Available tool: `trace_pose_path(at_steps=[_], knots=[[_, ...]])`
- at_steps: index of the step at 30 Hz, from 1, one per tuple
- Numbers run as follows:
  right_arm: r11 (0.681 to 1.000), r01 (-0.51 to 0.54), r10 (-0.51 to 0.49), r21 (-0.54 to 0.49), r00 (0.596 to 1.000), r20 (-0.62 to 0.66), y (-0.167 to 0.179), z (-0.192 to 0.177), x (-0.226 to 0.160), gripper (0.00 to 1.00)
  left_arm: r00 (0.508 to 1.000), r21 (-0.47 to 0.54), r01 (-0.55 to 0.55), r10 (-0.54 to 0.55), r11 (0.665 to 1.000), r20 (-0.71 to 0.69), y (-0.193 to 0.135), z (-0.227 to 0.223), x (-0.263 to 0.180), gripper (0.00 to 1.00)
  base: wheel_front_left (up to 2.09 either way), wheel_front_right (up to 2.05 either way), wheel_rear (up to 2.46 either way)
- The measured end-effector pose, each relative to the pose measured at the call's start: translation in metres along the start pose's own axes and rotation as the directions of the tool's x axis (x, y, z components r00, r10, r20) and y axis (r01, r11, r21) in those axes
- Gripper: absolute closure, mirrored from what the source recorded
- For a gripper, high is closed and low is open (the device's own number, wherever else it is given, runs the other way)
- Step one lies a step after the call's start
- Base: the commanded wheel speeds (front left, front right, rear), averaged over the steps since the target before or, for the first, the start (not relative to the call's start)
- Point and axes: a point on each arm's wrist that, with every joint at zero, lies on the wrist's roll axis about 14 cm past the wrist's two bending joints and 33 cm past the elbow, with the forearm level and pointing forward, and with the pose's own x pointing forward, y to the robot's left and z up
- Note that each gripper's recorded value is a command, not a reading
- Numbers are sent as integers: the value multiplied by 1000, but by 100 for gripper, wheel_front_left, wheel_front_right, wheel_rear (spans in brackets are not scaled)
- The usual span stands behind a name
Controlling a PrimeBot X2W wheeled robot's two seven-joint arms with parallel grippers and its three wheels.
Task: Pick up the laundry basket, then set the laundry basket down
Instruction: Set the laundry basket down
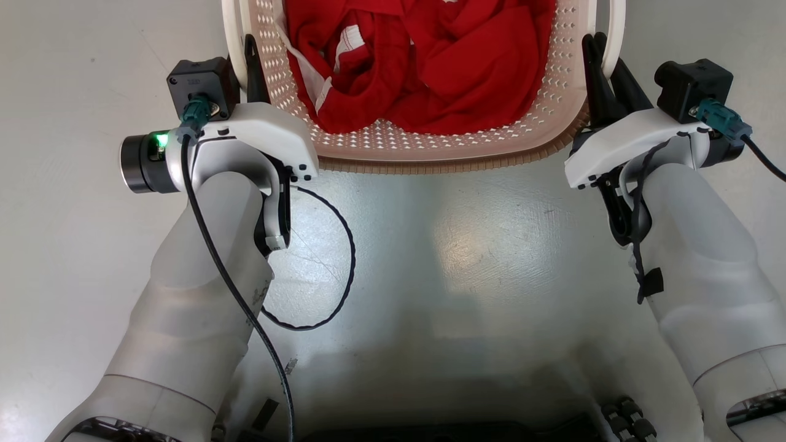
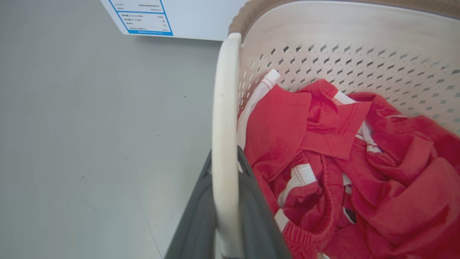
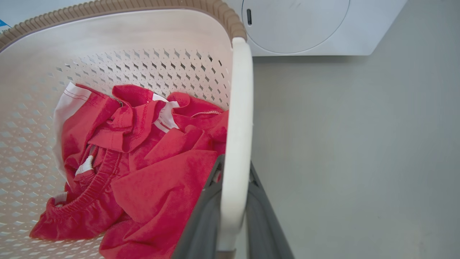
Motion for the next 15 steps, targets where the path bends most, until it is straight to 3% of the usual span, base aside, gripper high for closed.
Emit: trace_pose_path(at_steps=[15], knots=[[1000, -1, 1, 2, 1000, -3, 0, 0, -1, 100, 1000, 2, 2, -2, 1000, -6, 0, -2, 0, 100, 0, 0, 0]])
